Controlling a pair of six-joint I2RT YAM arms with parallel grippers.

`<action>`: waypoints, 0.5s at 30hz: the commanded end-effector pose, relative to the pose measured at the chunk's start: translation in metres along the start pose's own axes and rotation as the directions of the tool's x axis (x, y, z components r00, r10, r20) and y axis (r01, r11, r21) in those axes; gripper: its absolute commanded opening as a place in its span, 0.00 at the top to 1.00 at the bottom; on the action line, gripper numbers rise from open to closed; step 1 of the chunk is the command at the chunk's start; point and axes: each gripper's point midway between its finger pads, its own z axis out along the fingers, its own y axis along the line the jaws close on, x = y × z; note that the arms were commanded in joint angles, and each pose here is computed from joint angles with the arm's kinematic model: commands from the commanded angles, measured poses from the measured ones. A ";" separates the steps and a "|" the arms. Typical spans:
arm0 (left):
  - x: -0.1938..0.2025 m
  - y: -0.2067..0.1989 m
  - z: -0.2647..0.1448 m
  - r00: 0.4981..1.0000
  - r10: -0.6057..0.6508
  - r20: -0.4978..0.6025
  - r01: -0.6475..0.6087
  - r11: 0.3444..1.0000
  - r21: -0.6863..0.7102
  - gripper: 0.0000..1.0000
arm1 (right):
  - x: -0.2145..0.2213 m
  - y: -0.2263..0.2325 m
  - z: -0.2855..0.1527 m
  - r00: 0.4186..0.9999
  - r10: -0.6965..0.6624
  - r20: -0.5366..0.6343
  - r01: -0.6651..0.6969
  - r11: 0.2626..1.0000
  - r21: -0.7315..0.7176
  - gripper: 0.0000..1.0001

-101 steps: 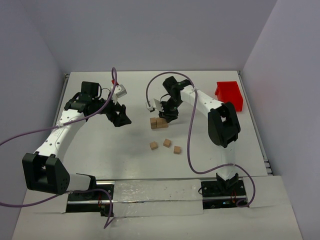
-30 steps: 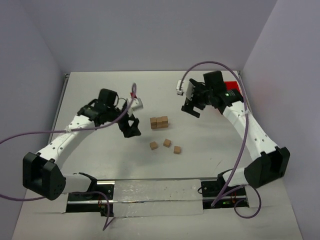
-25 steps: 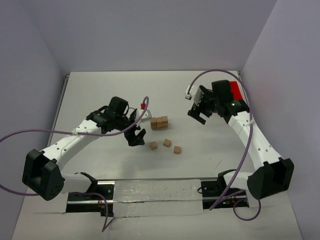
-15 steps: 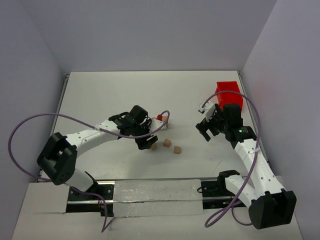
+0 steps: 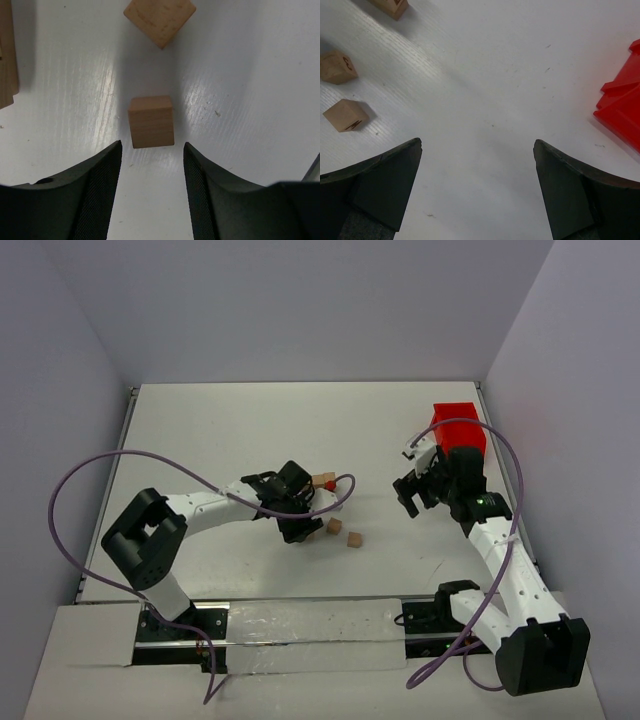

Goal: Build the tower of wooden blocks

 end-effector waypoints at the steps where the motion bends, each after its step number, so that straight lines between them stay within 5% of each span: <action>1: -0.028 0.004 -0.001 0.998 0.020 0.067 -0.019 1.000 -0.012 0.42 | -0.007 -0.004 0.002 0.999 0.009 0.039 -0.009 1.000 0.012 0.00; 8: -0.029 -0.002 0.006 0.998 0.001 0.070 -0.003 1.000 0.028 0.45 | -0.008 -0.003 0.006 0.999 0.017 0.039 -0.017 1.000 -0.003 0.00; 15: -0.031 -0.001 0.010 0.997 -0.033 0.067 0.031 0.999 0.029 0.60 | -0.006 0.003 0.008 0.999 0.023 0.039 -0.022 0.999 -0.032 0.00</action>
